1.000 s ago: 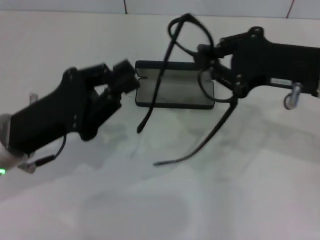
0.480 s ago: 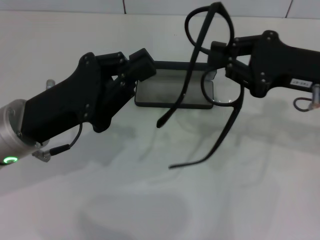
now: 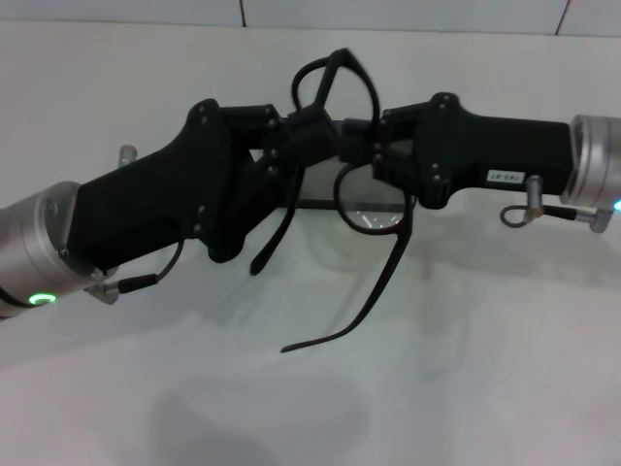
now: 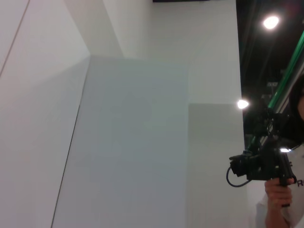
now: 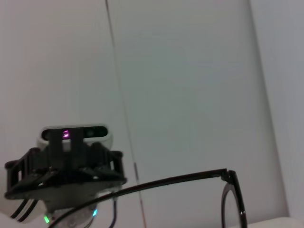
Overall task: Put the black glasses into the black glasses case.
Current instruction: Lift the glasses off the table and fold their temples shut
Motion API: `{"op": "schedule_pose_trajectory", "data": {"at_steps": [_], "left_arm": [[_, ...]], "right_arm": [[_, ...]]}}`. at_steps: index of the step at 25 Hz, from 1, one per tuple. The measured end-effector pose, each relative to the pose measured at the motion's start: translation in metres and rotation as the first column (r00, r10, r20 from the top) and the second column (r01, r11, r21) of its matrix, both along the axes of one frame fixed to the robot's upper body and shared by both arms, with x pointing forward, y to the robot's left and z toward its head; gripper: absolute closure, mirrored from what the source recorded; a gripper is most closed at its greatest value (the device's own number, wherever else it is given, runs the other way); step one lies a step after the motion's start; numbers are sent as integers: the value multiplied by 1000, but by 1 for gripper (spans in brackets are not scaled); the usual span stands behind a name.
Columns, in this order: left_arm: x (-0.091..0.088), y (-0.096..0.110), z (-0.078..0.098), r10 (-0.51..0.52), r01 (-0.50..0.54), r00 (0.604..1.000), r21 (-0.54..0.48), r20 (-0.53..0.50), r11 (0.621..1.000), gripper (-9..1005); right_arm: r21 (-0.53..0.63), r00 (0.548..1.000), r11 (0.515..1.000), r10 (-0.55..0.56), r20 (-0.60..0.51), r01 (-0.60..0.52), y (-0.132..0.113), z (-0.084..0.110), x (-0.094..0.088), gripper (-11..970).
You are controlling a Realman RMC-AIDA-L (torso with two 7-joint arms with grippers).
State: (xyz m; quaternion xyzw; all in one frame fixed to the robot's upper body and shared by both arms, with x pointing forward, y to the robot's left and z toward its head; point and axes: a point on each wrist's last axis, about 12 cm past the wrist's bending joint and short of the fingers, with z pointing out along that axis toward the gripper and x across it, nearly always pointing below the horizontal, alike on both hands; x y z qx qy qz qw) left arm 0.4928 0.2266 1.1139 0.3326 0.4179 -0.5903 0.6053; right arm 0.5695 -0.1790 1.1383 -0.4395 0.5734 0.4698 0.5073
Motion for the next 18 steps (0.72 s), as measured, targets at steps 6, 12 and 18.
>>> {"op": "schedule_pose_trajectory", "data": {"at_steps": [6, 12, 18], "left_arm": [[0, -1, -2, -1, 1, 1000, 13, -7, 1000, 927], [0, 0, -5, 16, -15, 1000, 22, -27, 1000, 926], [1, -2, -8, 21, -19, 999, 39, -43, 999, 926]], "right_arm": [[2, 999, 999, 36, 2, -36, 6, 0, -3, 837], [63, 997, 995, 74, -3, -74, 3, 4, -11, 836], [88, 996, 992, 86, 2, -86, 1, 5, -15, 835]]}}
